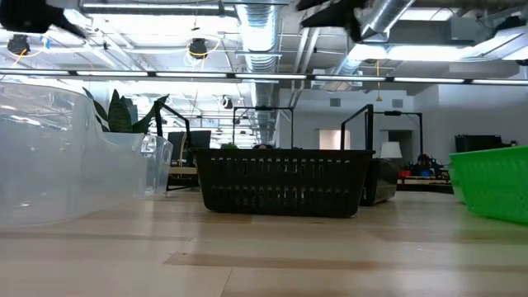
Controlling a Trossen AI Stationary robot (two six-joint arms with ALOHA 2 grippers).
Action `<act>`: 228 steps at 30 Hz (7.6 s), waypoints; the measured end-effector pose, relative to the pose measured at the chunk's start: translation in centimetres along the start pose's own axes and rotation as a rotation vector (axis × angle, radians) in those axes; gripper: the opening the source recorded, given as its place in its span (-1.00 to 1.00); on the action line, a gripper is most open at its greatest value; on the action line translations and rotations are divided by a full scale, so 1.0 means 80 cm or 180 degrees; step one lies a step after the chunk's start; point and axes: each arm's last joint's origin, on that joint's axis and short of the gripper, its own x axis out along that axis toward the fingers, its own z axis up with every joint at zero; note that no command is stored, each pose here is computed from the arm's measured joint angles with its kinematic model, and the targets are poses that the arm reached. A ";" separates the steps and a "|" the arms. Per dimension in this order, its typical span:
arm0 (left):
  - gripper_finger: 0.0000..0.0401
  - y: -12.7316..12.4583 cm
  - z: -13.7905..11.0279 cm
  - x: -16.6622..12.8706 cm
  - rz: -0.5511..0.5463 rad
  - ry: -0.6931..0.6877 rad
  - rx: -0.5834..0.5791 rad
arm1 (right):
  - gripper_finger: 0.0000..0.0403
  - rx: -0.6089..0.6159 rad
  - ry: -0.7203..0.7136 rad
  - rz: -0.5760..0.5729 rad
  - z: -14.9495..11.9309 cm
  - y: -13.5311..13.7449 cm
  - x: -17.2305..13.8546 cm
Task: Stack baskets on shelf by color
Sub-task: Put the top transparent bin on the shelf, then stack the right transparent bin on top of the transparent bin on the shelf
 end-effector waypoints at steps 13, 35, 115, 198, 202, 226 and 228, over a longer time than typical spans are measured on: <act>0.41 0.000 -0.009 0.012 0.0366 0.0119 -0.0144 | -0.17 -0.0082 0.0612 -0.0209 -0.037 0.024 0.166; 0.41 0.001 -0.008 0.011 0.0357 0.0072 -0.0194 | 0.01 0.0235 0.1044 -0.0359 -0.110 0.045 0.303; 0.41 -0.039 0.059 -0.080 -0.0411 -0.1260 0.0066 | -0.98 -0.0355 0.1989 -0.0048 0.083 -0.002 0.192; 0.41 -0.028 0.056 -0.076 -0.0167 -0.1072 0.0359 | -0.20 -0.1171 0.2188 0.0365 0.152 -0.107 0.087; 0.41 -0.028 0.054 -0.076 -0.0169 -0.0888 0.0501 | -0.23 -0.1288 0.2266 0.0651 0.130 -0.028 0.090; 0.41 -0.037 0.043 -0.066 -0.0150 -0.0359 0.0684 | -0.32 -0.1007 0.3110 0.0749 -0.121 0.278 0.110; 0.41 -0.040 0.041 -0.063 -0.0119 -0.0329 0.0726 | -0.33 -0.1066 0.3141 0.0815 -0.146 0.293 0.113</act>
